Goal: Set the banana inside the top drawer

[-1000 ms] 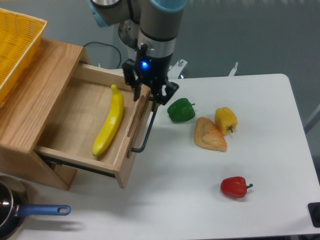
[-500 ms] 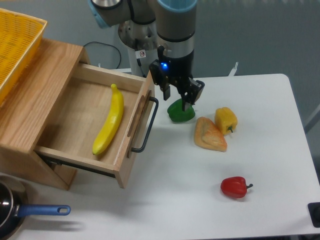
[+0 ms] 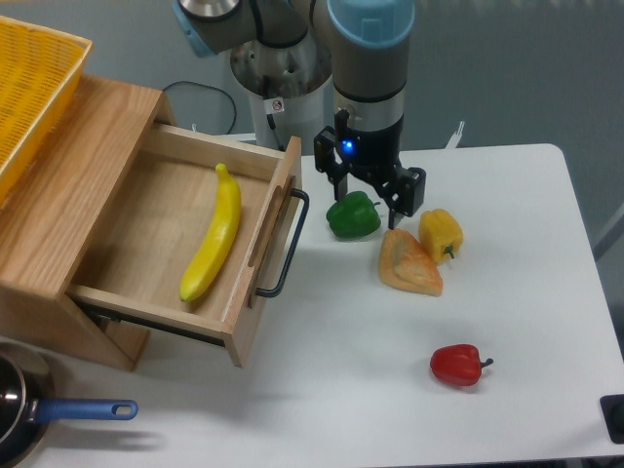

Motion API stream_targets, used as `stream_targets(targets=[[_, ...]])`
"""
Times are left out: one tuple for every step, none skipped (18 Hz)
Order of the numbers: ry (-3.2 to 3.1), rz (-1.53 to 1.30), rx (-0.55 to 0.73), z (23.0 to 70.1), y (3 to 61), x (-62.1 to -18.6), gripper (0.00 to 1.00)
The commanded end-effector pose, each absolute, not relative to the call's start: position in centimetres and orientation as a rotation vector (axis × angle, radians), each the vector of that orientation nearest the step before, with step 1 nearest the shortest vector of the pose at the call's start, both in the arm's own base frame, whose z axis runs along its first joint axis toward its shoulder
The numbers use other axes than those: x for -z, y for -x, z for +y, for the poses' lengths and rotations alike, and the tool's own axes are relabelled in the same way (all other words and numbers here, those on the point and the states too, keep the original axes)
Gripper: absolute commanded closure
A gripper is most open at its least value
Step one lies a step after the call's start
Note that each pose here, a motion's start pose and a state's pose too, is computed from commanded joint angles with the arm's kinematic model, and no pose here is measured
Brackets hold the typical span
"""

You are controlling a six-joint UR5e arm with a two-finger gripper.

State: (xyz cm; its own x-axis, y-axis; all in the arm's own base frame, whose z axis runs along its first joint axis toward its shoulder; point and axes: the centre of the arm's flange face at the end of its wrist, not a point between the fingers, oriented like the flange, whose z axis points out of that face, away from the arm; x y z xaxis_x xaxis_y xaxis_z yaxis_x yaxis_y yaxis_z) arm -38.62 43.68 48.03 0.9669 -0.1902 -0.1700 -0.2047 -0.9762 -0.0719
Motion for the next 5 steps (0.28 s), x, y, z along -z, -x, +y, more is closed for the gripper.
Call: stream_targets(targets=[[3.032,0.337,-0.251,43.65,38.68,-47.87,0.00],[3.034,0.356,-0.246,43.56,38.71,-47.64,0.00],[3.038,0.355,-0.239,43.34,38.85,-47.33,0.00],[3.039,0.350,-0.236,43.22,38.95,-47.13,0.00],[3.033,0.352,-0.248,43.25,39.00,-46.99,0.00]])
